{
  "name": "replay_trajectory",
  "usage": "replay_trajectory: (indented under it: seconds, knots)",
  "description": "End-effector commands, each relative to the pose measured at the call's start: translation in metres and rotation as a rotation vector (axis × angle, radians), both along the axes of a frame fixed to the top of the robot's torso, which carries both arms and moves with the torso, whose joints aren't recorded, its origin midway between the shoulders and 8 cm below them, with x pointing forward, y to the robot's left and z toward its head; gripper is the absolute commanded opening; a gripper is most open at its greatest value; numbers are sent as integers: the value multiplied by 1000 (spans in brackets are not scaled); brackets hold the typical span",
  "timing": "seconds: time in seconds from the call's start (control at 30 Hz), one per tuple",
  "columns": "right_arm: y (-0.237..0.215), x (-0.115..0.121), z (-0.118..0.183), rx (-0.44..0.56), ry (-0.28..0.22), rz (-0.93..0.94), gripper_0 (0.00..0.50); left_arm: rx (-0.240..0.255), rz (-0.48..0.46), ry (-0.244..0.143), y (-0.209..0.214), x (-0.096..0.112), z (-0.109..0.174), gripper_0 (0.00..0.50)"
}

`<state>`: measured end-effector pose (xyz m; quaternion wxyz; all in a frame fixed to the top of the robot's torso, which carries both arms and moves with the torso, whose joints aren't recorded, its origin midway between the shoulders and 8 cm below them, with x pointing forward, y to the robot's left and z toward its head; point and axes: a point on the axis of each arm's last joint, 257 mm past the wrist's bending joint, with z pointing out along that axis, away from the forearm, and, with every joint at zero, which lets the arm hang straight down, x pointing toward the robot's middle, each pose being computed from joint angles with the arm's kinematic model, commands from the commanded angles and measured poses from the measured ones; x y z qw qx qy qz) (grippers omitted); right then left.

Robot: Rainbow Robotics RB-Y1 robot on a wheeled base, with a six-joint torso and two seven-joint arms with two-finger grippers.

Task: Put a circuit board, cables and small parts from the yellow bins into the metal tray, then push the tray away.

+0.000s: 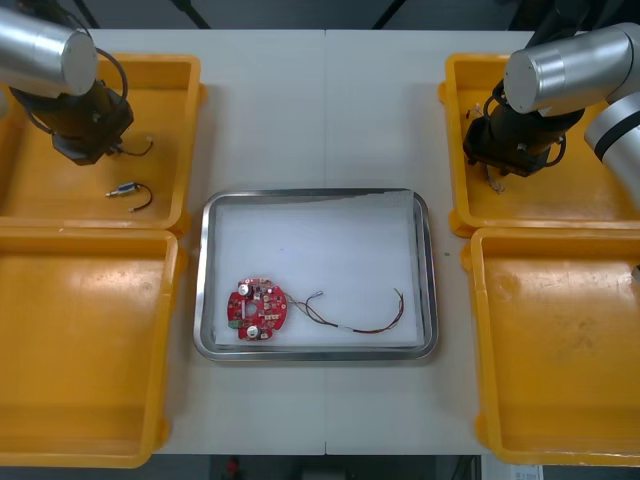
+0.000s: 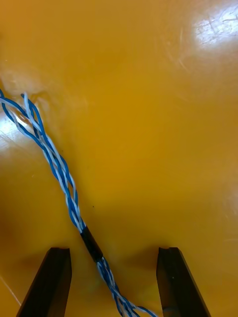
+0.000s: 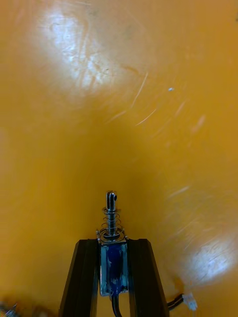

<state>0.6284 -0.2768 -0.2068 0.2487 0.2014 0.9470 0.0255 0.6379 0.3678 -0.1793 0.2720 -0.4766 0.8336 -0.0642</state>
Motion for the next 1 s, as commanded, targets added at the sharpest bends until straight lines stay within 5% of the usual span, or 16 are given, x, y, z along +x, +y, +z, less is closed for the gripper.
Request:
replay_trajectory:
  seconds: [0.03, 0.1, 0.2, 0.27, 0.33, 0.7, 1.0]
  knots:
    - [16, 7, 12, -9, -23, 61, 500, 63, -26, 70, 36, -27, 16, 0]
    - [15, 7, 12, -7, -21, 60, 500, 85, -55, 91, 38, -34, 23, 0]
    - [15, 7, 13, -6, -23, 61, 326, 111, -97, 117, 42, -43, 36, 0]
    - [13, 7, 13, -5, -22, 57, 74, 114, -125, 126, 44, -48, 47, 0]
    - [12, 6, 13, -5, -22, 57, 16, 120, -152, 130, 43, -51, 56, 0]
    - [-20, 9, 51, -94, -55, 141, 0, 81, -252, 144, 1, -71, 84, 0]
    - [-46, -9, 98, -133, -39, 278, 0, 30, -252, 112, -50, -82, 99, 0]
